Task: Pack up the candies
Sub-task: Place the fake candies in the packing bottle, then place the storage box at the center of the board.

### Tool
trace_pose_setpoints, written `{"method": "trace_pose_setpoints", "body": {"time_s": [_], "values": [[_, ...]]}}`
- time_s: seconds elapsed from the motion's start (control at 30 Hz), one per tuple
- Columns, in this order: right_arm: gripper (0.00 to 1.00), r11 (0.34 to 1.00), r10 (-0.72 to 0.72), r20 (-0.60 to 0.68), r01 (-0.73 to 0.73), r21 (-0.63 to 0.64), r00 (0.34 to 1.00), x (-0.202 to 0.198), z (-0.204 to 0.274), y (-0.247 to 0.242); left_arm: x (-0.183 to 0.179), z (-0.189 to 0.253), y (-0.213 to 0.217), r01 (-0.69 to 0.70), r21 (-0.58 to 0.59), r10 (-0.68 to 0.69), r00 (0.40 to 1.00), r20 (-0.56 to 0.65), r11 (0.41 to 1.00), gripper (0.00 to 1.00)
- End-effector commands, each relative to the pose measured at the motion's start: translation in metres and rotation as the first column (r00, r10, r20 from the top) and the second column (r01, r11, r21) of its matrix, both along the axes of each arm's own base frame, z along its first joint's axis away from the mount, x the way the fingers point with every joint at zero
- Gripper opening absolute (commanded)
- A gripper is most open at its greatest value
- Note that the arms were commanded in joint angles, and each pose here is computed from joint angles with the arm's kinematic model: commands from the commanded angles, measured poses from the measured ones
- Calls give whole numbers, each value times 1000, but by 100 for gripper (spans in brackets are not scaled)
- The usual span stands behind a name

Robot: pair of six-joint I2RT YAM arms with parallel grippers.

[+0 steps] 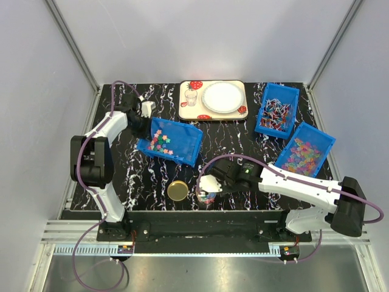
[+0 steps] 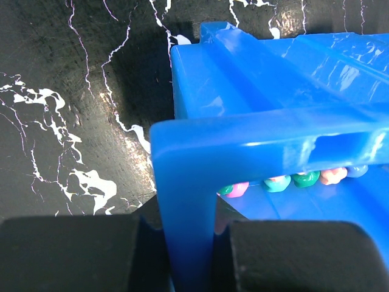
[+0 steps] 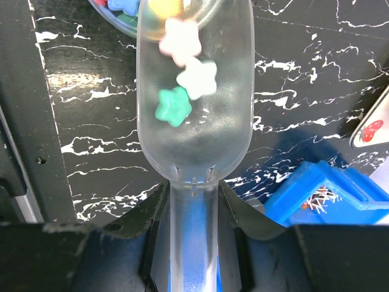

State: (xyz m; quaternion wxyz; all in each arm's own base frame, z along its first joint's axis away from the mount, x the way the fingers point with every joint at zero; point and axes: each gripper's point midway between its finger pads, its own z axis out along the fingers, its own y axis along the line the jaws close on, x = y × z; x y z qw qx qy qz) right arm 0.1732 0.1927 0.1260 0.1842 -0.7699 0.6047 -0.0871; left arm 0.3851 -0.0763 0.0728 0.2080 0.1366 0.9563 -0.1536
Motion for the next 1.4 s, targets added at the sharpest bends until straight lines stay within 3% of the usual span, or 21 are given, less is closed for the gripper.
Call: {"method": "trace_pose_setpoints", "body": {"time_s": [0.0,0.73,1.37], "values": [[0,1000,9,55,-9,3,998,8,14,6,11,23,-11,18,-72,-13,997,81,997,0],[0,999,48,105,-48,4,993,2,22,-19,14,18,-6,6,-47,-3,997,75,999,0],[0,994,74,200,-55,-97,977,17,30,-12,14,19,-7,9,-49,-5,997,76,999,0]]}}
